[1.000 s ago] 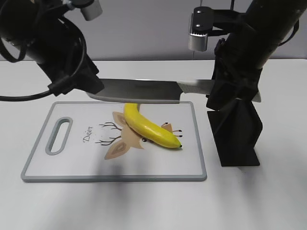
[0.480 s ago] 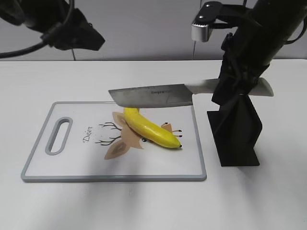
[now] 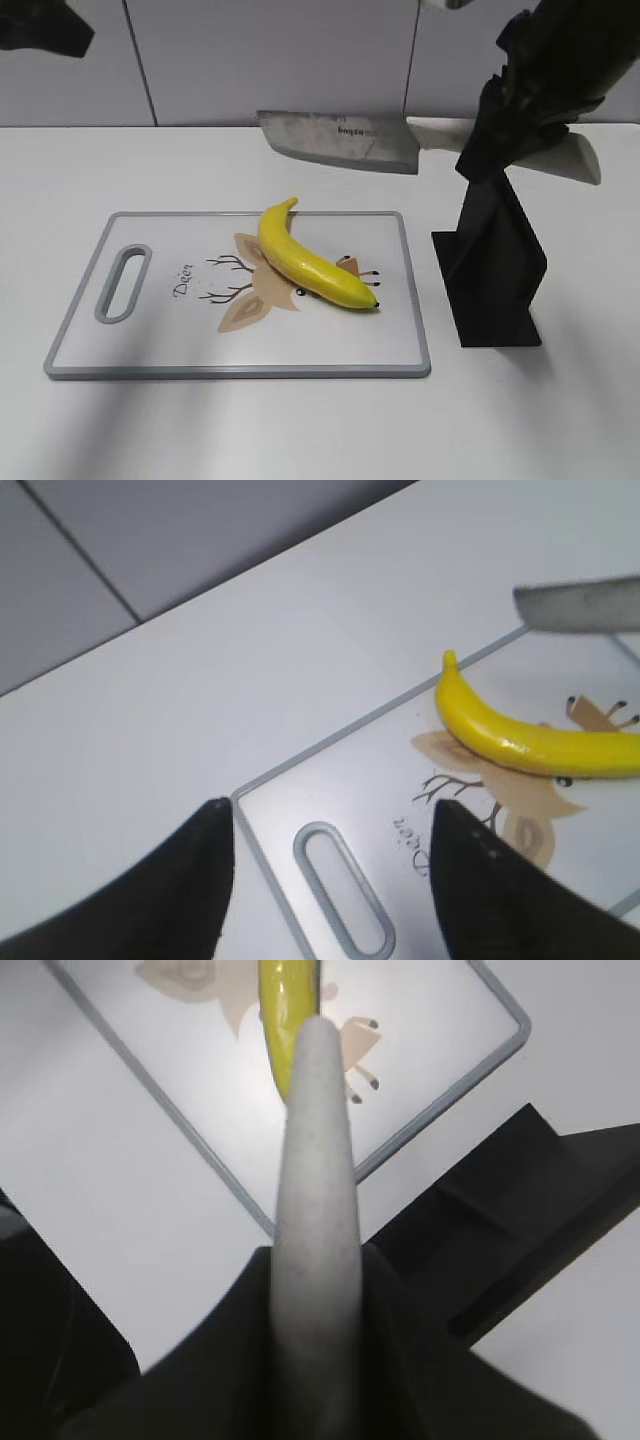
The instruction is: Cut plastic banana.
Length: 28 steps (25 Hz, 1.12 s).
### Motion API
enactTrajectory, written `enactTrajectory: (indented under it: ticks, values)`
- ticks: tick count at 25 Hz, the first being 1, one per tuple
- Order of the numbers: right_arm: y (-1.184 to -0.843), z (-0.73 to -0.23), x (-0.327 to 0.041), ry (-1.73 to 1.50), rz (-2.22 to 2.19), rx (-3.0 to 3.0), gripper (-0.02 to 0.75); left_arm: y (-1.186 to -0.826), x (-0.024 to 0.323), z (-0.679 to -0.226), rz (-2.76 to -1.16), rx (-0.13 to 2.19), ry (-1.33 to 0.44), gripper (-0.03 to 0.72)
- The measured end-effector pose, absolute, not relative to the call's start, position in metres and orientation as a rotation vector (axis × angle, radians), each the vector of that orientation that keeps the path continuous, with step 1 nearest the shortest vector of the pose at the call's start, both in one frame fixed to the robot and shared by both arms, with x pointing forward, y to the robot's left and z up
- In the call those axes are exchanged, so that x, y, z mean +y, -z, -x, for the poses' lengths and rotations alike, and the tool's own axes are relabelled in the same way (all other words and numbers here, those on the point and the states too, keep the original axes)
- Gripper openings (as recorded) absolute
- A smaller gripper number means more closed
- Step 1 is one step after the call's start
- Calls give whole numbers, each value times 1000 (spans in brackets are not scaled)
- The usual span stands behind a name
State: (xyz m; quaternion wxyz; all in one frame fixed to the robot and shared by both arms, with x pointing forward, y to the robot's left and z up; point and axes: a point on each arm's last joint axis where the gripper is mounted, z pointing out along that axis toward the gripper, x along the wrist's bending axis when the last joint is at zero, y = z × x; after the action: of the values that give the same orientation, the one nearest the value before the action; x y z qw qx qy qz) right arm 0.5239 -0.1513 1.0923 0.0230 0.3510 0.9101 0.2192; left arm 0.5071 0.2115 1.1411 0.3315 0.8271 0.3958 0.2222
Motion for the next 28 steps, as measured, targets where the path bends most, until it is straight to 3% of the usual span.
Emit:
enactTrajectory:
  ticks: [6, 14, 28]
  values:
    - [-1108, -508, -160, -791, -1305, 2633, 177, -1149, 224, -488, -2199, 1152, -595, 593]
    - [-1094, -472, -180, -899, -1547, 2402, 177, -1161, 239, -449, -2153, 1244, -612, 592]
    - [-1080, -446, -206, -879, -1687, 2145, 177, -1120, 267, -342, -2056, 1262, -650, 590]
